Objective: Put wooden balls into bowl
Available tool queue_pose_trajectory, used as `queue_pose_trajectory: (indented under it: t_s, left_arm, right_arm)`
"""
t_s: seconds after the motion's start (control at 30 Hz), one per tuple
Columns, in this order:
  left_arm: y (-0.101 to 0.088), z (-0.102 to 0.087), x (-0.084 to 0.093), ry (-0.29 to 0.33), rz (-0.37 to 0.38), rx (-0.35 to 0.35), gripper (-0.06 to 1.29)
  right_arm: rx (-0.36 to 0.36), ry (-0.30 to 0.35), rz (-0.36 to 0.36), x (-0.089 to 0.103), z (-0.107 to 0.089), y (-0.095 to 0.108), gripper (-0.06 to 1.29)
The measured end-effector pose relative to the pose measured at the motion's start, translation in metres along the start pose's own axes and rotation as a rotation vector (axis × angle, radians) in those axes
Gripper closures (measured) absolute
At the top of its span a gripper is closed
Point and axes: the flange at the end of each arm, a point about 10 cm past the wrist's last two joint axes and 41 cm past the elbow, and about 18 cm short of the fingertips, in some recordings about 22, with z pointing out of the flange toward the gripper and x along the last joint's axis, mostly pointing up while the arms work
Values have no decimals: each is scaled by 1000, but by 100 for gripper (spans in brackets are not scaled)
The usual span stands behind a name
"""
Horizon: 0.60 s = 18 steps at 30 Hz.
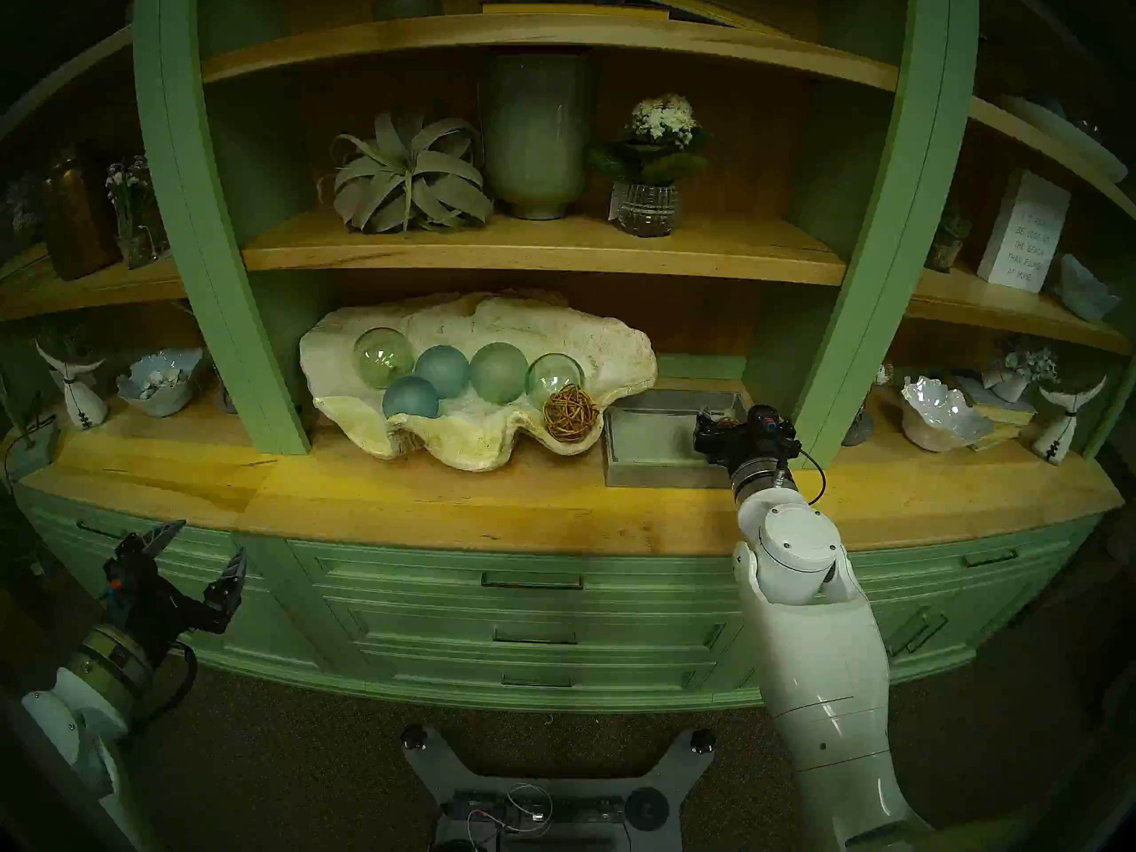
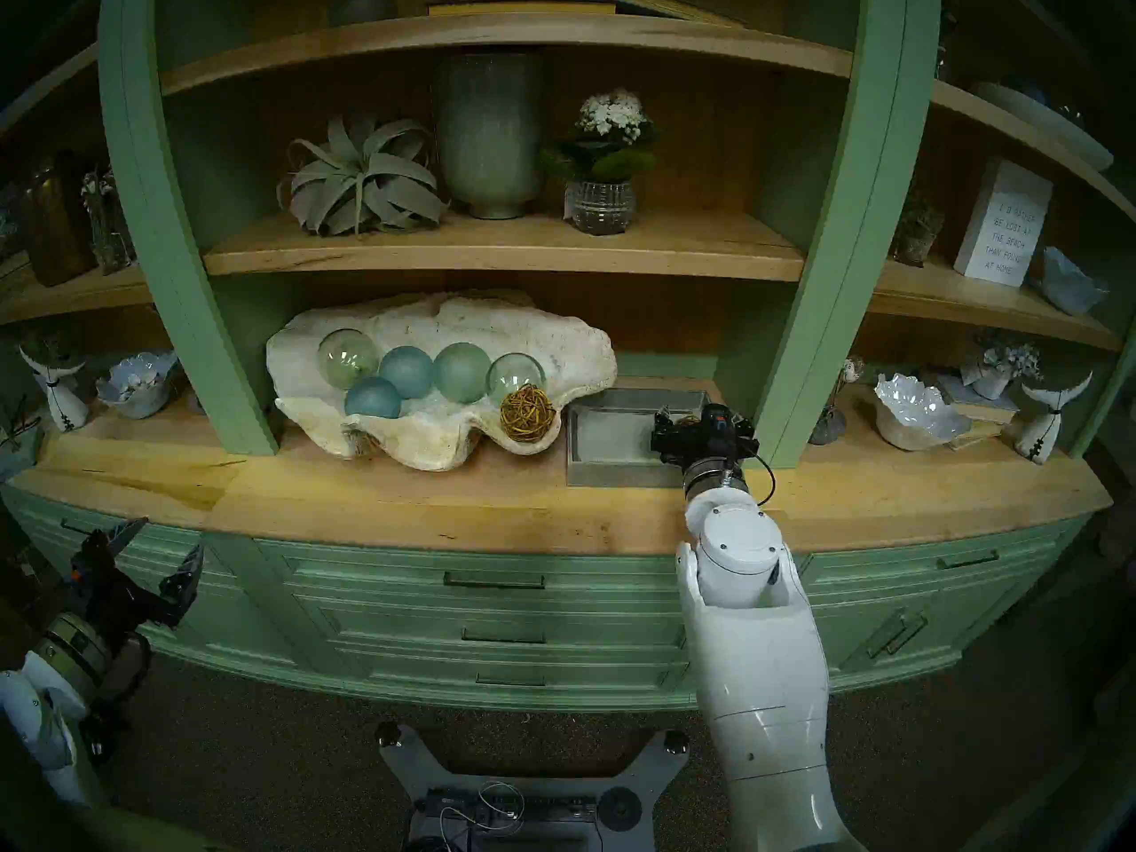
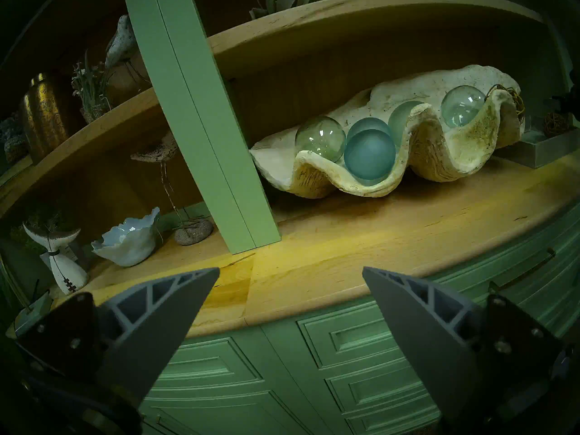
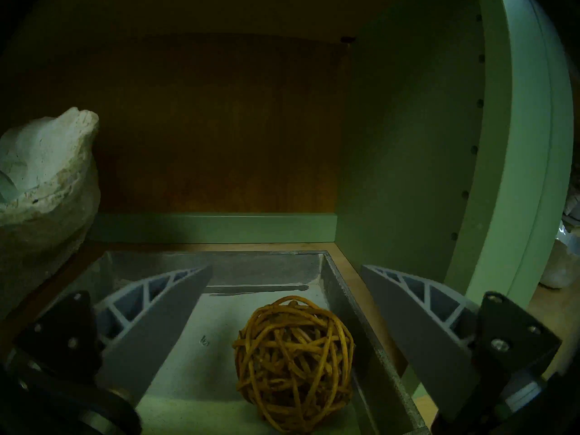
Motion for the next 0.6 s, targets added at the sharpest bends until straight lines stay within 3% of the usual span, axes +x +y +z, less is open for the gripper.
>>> queue_pose_trajectory:
  t_s: [0.6]
  left_arm:
    - [0,0,0,0,0,0,0]
  right_arm:
    - [-35,-79,68,-8,3,0,2]
